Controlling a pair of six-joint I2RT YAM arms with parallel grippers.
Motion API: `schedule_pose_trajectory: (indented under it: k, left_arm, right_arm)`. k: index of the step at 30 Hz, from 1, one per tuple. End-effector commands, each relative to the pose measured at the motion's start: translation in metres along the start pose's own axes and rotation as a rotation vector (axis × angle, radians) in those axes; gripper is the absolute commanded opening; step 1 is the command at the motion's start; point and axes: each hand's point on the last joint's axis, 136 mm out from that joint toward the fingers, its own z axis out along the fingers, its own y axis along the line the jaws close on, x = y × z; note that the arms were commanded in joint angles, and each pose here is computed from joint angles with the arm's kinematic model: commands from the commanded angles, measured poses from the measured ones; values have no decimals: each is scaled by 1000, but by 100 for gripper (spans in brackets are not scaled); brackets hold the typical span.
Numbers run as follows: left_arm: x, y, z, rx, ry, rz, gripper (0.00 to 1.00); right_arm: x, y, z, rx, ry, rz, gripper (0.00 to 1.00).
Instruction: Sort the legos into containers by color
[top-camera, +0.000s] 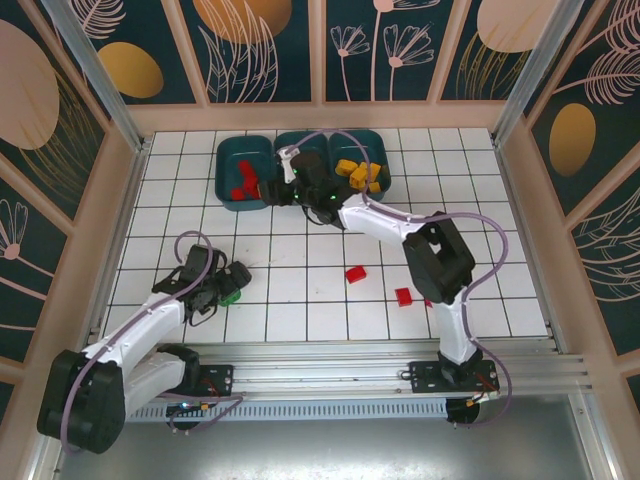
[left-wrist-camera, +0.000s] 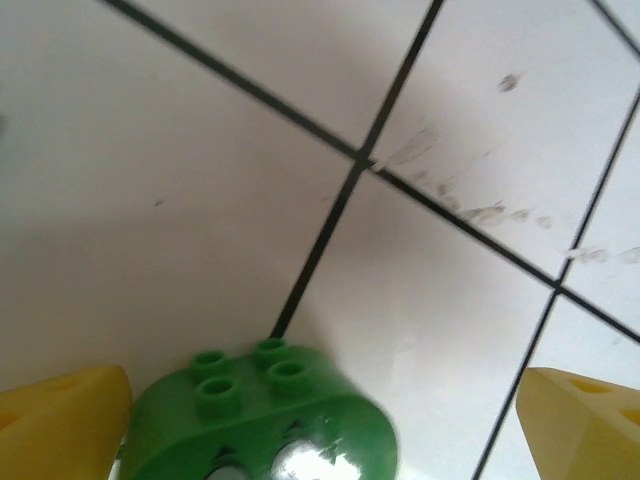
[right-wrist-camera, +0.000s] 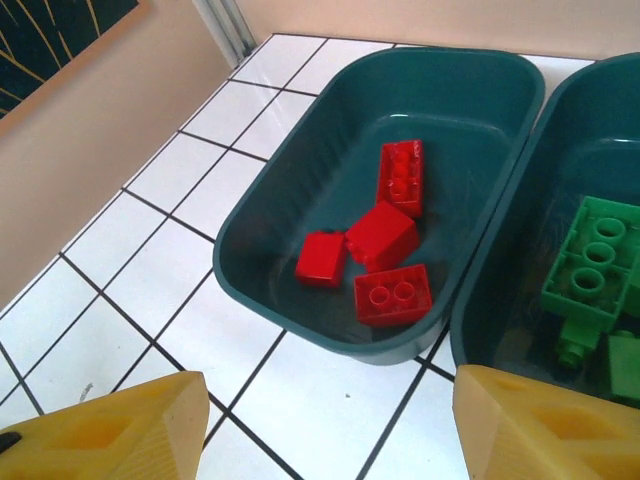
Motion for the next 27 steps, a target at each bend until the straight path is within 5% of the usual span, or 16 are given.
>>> schedule_pose_trajectory:
  k: [1,14,22,27]
  left_arm:
    - [0,-21,6,74,6,40,97]
    - [54,-86,5,247,125,102,96]
    - [31,-61,14,6,29,239,95]
    - [28,-55,28,-81,30,330,85]
  right_arm:
    - [-16,-1,-18,-10,-71,20,66]
    - [-16,-35,-51,61,-103,59,66]
    - [-7,-49,-76,91,-105,78,66]
    - [7,-52,-85,95,-83,93,65]
